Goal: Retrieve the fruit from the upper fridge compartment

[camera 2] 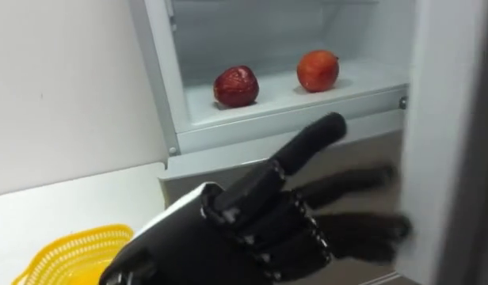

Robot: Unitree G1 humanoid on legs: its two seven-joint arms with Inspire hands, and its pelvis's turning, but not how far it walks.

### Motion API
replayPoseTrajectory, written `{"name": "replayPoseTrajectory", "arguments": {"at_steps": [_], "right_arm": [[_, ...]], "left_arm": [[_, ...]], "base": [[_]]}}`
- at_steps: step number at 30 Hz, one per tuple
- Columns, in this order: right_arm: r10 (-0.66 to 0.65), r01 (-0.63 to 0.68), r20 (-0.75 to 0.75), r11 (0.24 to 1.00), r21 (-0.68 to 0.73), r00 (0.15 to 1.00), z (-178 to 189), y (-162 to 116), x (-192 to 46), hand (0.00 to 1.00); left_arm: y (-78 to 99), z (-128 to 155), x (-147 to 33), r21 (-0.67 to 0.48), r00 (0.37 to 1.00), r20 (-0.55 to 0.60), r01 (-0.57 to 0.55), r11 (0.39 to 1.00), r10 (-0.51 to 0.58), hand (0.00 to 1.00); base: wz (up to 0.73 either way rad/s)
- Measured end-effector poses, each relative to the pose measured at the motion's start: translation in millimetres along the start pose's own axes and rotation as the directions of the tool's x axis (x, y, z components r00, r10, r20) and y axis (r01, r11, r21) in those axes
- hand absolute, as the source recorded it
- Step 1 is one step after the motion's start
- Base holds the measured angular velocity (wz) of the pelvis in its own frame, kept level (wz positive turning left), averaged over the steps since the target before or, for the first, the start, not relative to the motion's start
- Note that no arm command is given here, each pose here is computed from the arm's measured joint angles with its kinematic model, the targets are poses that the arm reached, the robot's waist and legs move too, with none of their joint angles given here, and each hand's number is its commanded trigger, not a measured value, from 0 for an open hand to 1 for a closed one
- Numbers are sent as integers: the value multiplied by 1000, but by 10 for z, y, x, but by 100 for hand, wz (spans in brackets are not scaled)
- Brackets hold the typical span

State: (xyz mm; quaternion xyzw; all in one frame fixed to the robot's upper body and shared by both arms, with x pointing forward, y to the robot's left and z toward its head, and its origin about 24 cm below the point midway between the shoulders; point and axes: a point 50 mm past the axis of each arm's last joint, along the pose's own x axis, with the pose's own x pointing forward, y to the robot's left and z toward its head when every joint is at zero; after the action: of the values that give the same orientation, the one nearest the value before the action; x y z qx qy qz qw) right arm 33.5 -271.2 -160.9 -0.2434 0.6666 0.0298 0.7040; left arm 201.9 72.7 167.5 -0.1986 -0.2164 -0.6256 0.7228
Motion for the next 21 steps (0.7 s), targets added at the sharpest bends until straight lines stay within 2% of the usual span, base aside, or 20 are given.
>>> {"name": "replayPoseTrajectory", "arguments": {"at_steps": [6, 21], "right_arm": [[-2, 2, 9, 1000, 7, 1000, 4, -7, 0, 0], [-1, 0, 24, 999, 41, 1000, 17, -5, -1, 0]], "left_arm": [[-14, -6, -22, 0, 999, -24, 37, 999, -37, 0], [-22, -19, -27, -5, 998, -37, 43, 999, -43, 0]], "base": [[-8], [0]]}}
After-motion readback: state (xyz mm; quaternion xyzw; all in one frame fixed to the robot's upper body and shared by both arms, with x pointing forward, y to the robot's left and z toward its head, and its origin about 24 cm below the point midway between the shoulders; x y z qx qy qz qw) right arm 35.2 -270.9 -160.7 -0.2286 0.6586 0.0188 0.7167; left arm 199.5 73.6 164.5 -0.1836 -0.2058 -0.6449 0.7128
